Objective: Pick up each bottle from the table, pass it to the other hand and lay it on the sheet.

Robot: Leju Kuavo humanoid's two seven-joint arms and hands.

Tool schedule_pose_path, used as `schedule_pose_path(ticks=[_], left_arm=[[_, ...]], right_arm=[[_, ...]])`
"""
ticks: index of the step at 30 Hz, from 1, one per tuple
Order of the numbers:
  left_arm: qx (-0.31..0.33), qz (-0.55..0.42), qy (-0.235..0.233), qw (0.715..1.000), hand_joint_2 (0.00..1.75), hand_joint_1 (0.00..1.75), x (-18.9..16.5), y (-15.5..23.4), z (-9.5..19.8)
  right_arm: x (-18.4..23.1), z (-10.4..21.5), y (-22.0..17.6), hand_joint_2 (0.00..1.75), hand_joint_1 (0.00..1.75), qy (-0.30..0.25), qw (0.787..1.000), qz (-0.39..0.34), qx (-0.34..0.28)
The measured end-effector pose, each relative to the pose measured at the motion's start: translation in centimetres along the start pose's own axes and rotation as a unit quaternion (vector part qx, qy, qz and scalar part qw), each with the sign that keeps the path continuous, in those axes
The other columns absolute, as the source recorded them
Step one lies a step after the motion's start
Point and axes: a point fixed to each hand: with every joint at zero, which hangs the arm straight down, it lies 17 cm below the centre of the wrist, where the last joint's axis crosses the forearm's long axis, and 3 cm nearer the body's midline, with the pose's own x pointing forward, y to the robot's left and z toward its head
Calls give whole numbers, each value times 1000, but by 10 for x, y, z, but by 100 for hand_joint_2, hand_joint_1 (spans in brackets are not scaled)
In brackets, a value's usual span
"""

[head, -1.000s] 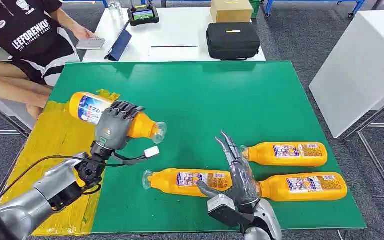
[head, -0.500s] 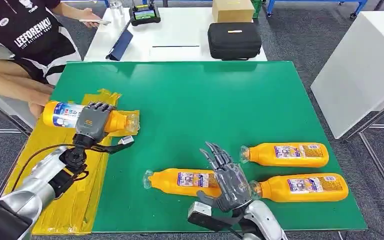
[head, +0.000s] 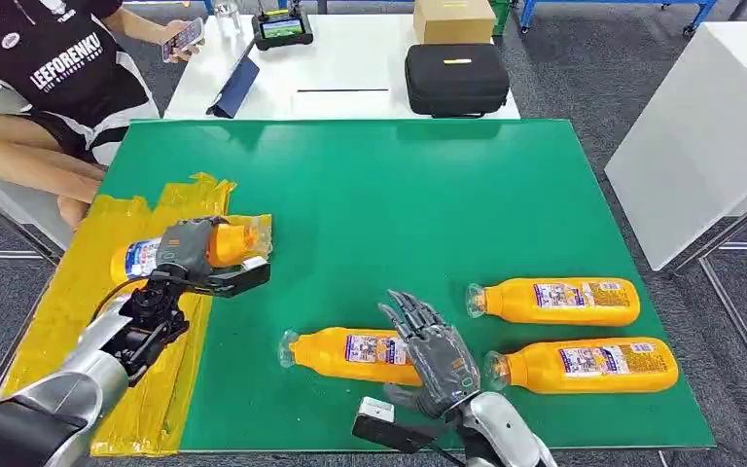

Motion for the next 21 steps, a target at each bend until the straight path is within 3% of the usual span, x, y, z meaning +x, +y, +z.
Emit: schedule_pose_path(ticks=[8, 9, 10, 21], left_arm=[[-5, 57, 7, 998, 175, 175, 0, -1, -1], [-7, 60, 8, 998, 175, 70, 0, -2, 0], [-7, 62, 9, 998, 175, 0, 0, -2, 0], [-33, 46, 28, 998, 175, 0, 8, -30, 18]], right_arm=[[0, -4, 10, 175, 0, -1, 1000, 10, 20], [-1, -5, 12, 175, 0, 0, 1000, 12, 24], [-1, -5, 13, 175, 0, 0, 1000, 15, 28], [-5, -5, 21, 175, 0, 11, 998, 42, 46]])
